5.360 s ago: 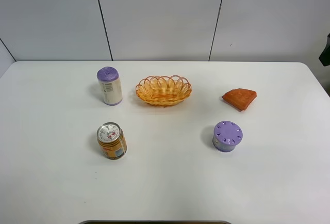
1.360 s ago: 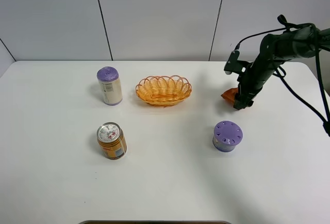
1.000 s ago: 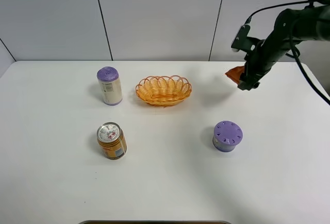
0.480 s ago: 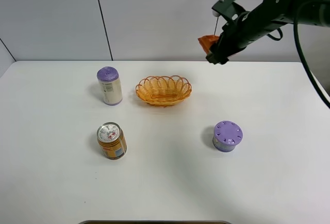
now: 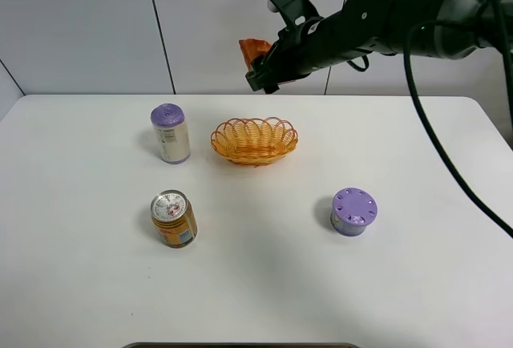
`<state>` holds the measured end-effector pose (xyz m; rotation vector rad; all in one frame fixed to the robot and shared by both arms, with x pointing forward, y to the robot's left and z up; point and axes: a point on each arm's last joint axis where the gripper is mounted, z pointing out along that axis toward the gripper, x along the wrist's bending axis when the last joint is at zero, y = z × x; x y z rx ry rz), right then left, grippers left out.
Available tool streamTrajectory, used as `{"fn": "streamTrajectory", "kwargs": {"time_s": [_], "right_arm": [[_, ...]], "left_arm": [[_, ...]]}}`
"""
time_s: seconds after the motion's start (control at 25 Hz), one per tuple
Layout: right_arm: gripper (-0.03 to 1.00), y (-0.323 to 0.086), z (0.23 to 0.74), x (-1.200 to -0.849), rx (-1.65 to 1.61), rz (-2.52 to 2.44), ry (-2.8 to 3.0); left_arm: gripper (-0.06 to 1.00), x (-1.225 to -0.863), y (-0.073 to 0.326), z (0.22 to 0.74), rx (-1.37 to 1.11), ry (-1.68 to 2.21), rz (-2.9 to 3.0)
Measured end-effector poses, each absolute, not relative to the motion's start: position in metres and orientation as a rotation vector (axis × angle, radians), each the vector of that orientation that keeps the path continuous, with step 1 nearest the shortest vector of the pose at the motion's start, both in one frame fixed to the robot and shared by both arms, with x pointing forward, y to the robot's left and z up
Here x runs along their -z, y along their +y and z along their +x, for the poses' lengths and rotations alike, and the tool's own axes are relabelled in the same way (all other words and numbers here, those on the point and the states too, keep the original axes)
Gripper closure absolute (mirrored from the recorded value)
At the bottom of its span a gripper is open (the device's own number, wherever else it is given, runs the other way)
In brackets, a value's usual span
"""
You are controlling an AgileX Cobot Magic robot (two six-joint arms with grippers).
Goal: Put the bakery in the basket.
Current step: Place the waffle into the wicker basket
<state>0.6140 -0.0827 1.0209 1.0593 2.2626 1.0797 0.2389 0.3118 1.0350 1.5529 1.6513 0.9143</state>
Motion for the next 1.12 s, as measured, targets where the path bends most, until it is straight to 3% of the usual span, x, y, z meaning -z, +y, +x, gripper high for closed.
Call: {"fn": "streamTrajectory", "kwargs": {"time_s": [0.4, 1.12], "right_arm": [[0.27, -0.061, 0.617, -0.967, -1.054, 1.345, 2.272], [0.27, -0.06, 0.629, -0.907, -0.952, 1.39, 2.279]], "left_arm": [[-0.04, -1.035, 0.312, 0.239, -0.914, 1.651, 1.553], [-0.04, -1.035, 0.312, 0.239, -0.914, 1.651, 1.553]]}}
